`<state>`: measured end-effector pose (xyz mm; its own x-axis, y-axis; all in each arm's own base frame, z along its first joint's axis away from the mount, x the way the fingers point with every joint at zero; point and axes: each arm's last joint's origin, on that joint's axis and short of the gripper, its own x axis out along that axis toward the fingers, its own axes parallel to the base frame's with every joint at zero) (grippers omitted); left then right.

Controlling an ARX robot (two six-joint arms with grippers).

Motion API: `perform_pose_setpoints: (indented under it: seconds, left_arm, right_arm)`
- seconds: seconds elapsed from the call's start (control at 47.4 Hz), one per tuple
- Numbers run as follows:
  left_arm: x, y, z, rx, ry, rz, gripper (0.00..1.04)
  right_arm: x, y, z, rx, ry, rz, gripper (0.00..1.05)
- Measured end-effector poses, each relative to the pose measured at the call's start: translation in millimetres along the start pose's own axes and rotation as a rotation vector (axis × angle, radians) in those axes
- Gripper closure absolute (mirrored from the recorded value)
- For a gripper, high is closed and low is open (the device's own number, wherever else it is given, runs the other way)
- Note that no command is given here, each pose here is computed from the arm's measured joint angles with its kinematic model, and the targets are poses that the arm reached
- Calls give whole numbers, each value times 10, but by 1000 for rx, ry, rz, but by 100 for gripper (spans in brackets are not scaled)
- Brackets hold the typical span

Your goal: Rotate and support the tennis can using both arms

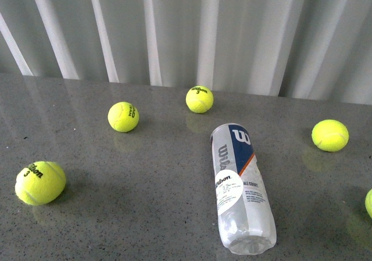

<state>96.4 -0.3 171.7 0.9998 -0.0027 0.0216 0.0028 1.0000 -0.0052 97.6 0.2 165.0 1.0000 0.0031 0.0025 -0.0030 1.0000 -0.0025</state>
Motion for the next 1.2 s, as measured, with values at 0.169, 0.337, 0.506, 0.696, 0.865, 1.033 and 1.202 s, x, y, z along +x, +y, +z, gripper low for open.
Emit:
perform_pose_setpoints:
  seconds: [0.169, 0.337, 0.506, 0.696, 0.865, 1.033, 1.202]
  left_arm:
    - [0, 0, 0, 0, 0, 0, 7]
    - [0, 0, 0, 0, 0, 0, 7]
    - [0, 0, 0, 0, 0, 0, 7]
    - [0, 0, 0, 0, 0, 0, 7]
    - [0, 0, 0, 0, 0, 0, 7]
    - [0, 0, 0, 0, 0, 0, 7]
    - [0, 0, 0, 0, 0, 0, 7]
  right_arm:
    - [0, 0, 0, 0, 0, 0, 7]
    - [0, 0, 0, 0, 0, 0, 7]
    - [0, 0, 0, 0, 0, 0, 7]
    - [0, 0, 0, 0, 0, 0, 7]
    - [0, 0, 0, 0, 0, 0, 7]
    - [0, 0, 0, 0, 0, 0, 7]
    - [0, 0, 0, 0, 0, 0, 7]
